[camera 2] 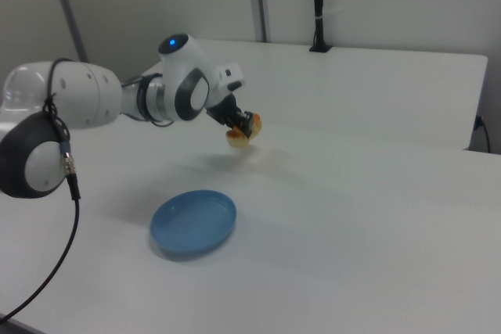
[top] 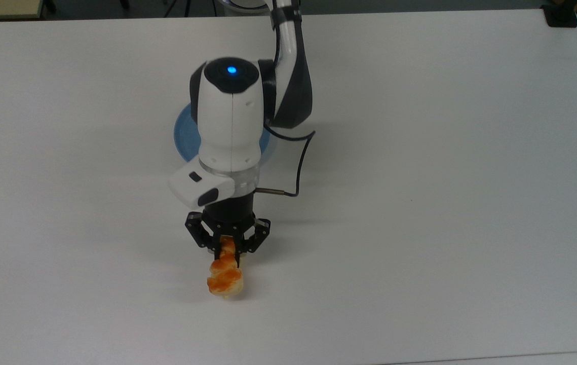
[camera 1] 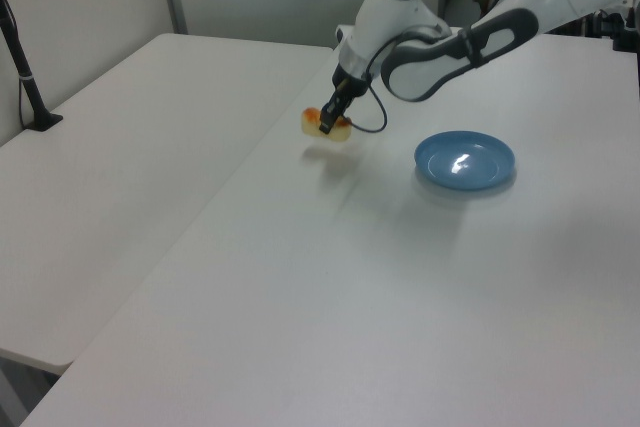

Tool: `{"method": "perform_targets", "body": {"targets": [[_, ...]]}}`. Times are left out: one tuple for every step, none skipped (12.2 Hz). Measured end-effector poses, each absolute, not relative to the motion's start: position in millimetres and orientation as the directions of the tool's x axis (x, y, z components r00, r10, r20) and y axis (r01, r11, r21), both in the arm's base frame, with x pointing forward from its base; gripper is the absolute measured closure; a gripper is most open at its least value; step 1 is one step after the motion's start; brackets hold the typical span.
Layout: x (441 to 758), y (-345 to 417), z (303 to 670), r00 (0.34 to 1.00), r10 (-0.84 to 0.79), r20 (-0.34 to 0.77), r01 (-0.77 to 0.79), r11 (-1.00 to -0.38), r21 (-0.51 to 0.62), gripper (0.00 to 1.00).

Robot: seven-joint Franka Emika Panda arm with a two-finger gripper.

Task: Put the bread on a plate
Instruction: 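Lift the bread and carry it over the blue plate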

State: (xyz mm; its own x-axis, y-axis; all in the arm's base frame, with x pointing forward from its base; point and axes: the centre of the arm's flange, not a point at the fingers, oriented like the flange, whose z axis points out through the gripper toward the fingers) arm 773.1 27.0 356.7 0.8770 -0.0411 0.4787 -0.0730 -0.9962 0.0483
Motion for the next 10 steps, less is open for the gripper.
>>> {"method": "perform_targets", "body": {"targets": [[768,22,378,0.884,-0.05,0.464,-0.083,-0.995,0.052,0.67],[761,18,398,0.901,-0.057,0.43,-0.091,-0.994,0.06,0.67],[751,16,416,0.924,-0.06,0.379,-0.094,-0.993,0.072,0.67],[739,14,431,0.946,-0.059,0.317,-0.089,-0.993,0.079,0.67],[726,13,444,0.965,-0.053,0.258,-0.073,-0.995,0.069,0.67],[711,12,457,0.977,-0.037,0.208,-0.049,-0.997,0.052,0.67],[696,11,467,0.984,-0.024,0.177,-0.032,-0.999,0.041,0.66],[680,9,472,0.988,-0.014,0.157,-0.02,-0.999,0.035,0.66],[664,8,472,0.991,0.0,0.137,-0.004,-0.999,0.036,0.65],[650,5,469,0.993,0.013,0.117,0.008,-0.999,0.036,0.65]]}}
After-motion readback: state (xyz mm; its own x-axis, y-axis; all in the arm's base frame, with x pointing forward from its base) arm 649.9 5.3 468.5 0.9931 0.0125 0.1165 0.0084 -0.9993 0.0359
